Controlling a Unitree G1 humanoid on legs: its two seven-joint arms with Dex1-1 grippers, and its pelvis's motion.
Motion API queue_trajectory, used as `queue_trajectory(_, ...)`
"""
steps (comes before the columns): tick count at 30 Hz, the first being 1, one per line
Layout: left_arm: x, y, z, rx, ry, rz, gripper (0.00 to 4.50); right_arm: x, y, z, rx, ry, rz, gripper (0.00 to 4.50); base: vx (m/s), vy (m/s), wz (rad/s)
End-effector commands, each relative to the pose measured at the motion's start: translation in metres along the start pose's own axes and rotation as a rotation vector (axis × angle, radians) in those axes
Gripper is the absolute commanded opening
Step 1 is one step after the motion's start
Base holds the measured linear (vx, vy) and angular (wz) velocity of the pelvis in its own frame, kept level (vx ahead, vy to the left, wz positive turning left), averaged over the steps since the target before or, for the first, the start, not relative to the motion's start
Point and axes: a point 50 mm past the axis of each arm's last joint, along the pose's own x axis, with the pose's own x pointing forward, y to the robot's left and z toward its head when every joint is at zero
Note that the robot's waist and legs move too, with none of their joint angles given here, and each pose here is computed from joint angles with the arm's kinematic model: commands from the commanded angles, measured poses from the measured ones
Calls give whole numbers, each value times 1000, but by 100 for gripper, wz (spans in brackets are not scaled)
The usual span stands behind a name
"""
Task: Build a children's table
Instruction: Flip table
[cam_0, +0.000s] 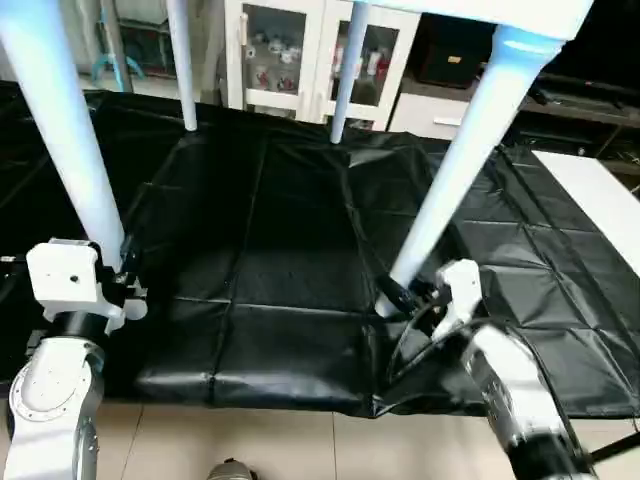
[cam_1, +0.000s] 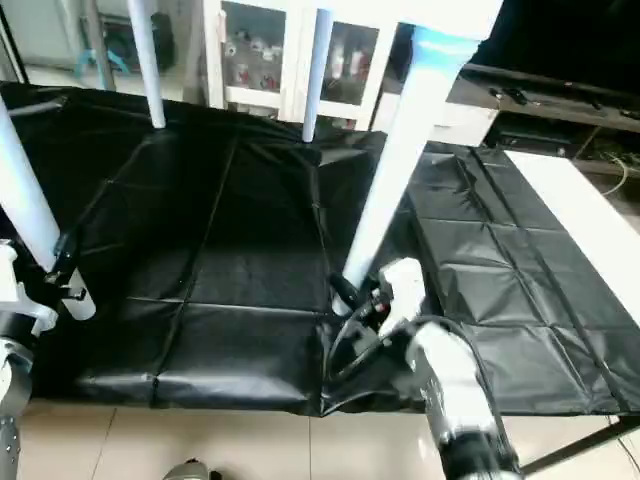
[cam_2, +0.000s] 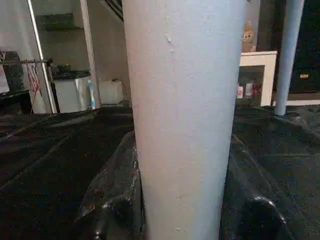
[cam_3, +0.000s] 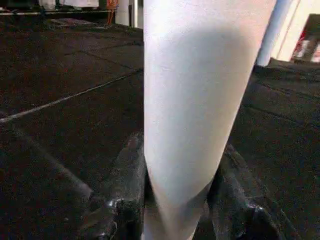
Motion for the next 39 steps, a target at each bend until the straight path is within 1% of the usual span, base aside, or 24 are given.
queue_trajectory(1,-3,0,-8,52,54,-27,161,-6,-5,9,-41,-36,-41,130,0,0,0)
queue_trajectory(8,-4,-4,-8,45,48,-53,161,-10,-5,8,-59,-36,-96,130,0,0,0)
queue_trajectory(9,-5,-5,-9,38,50,-55,217,-10,-6,8,-66,-33,-102,130,0,0,0)
queue_trajectory(10,-5,-6,-9,30,50,-56,217,-10,-6,7,-68,-30,-104,130,0,0,0)
queue_trajectory(11,-6,-6,-9,21,48,-56,231,-10,-6,7,-65,-26,-105,165,0,0,0)
queue_trajectory(12,-8,-7,-8,12,46,-51,231,-10,-7,7,-48,-27,-108,165,-55,47,-11)
queue_trajectory(13,-8,-6,-7,11,45,-48,249,-10,-8,8,-41,-31,-108,200,0,0,0)
queue_trajectory(14,-9,-6,-7,11,44,-43,260,-10,-9,9,-31,-39,-108,202,0,0,0)
queue_trajectory(16,-10,-6,-7,10,43,-37,267,-10,-9,11,-21,-51,-106,207,-27,4,-2)
queue_trajectory(17,-12,-5,-5,-8,35,-28,272,-11,-10,15,-14,-70,-99,217,-64,-10,-1)
queue_trajectory(19,-14,-5,-3,-25,27,-25,293,-11,-10,17,-15,-79,-94,241,-140,-26,7)
queue_trajectory(22,-18,-5,0,-38,10,-4,310,-13,-10,21,-14,-96,-91,251,25,-110,8)
queue_trajectory(23,-20,-6,2,-45,0,6,326,-14,-10,23,-11,-104,-95,274,50,30,-11)
queue_trajectory(24,-20,-6,2,-45,0,6,339,-14,-10,23,-11,-104,-95,283,-55,-4,7)
queue_trajectory(27,-23,-6,5,-43,-15,25,354,-17,-10,25,-6,-116,-115,294,-79,-9,14)
queue_trajectory(28,-24,-5,5,-42,-20,48,360,-19,-11,26,-18,-119,-134,305,-61,37,-1)
queue_trajectory(29,-27,-3,6,-50,-23,80,378,-21,-12,27,-39,-123,-162,323,0,0,0)
queue_trajectory(31,-33,-3,5,-101,-27,81,385,-27,-13,30,-69,-141,-208,326,0,0,0)
queue_trajectory(33,-41,-8,3,-213,-36,64,390,-34,-12,33,-68,-173,-266,326,0,0,0)
queue_trajectory(34,-43,-10,3,-243,-37,59,390,-37,-11,34,-65,-183,-278,326,0,0,0)
queue_trajectory(35,-48,-16,3,-315,-43,52,390,-42,-7,37,-62,-206,-297,326,0,0,0)
queue_trajectory(36,-51,-20,3,-332,-39,50,390,-45,-4,39,-62,-215,-301,326,0,0,0)
queue_trajectory(38,-56,-30,2,-311,-17,28,390,-51,3,43,-65,-230,-308,326,0,0,0)
queue_trajectory(39,-59,-39,-3,-277,37,2,390,-53,7,45,-75,-229,-314,326,0,0,0)
